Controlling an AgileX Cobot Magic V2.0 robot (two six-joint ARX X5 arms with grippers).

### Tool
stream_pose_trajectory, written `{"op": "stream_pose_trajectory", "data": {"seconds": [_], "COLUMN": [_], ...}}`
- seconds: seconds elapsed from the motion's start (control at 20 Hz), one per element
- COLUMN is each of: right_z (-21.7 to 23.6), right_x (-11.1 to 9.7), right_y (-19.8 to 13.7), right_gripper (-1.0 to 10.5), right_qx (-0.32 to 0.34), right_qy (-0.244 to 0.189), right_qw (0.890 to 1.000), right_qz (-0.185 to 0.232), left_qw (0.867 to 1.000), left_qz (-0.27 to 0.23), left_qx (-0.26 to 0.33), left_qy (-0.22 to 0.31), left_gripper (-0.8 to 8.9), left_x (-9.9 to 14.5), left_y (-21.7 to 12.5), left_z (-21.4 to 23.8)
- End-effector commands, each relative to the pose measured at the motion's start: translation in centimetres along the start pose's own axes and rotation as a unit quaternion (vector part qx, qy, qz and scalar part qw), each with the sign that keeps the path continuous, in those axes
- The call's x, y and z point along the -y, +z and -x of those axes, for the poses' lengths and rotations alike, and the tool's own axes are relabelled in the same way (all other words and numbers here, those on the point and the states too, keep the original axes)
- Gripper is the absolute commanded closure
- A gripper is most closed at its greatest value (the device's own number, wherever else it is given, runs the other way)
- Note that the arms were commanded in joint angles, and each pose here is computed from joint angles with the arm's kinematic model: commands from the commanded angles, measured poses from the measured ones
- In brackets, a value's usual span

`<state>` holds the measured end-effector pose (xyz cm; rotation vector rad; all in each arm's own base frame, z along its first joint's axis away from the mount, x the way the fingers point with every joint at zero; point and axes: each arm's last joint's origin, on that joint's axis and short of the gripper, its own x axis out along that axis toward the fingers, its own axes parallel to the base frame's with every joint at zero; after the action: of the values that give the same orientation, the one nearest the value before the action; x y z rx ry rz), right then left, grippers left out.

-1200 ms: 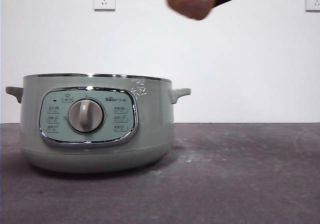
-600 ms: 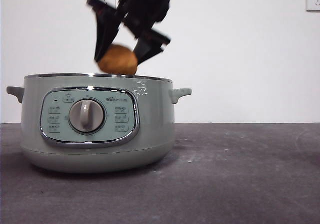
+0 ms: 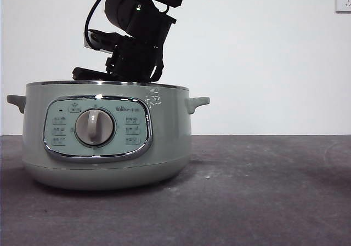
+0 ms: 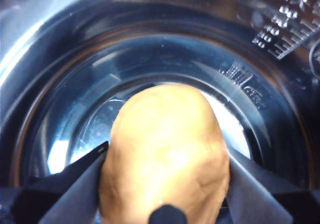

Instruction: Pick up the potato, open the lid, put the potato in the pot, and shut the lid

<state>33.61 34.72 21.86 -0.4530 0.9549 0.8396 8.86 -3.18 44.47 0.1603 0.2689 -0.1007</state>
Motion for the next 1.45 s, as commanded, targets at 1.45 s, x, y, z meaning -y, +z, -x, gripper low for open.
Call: {"op": "stream_pose_trajectory", "data": {"seconds": [1.45], "right_z": [38.3], "right_x": [-1.8], "right_y": [-7.6], "right_gripper": [4.8], "right_qx": [0.276], "right_qy": [-0.092], "right_qw": [0.955], "right_qz": [-0.053], "left_qw": [0.977], "left_qz": [-0.015], "left_qx": [-0.128], "left_qy": [-0.170], "left_gripper": [8.22], "left_x": [7.3], "left_y": [-0.4], "left_z": [-16.6]}}
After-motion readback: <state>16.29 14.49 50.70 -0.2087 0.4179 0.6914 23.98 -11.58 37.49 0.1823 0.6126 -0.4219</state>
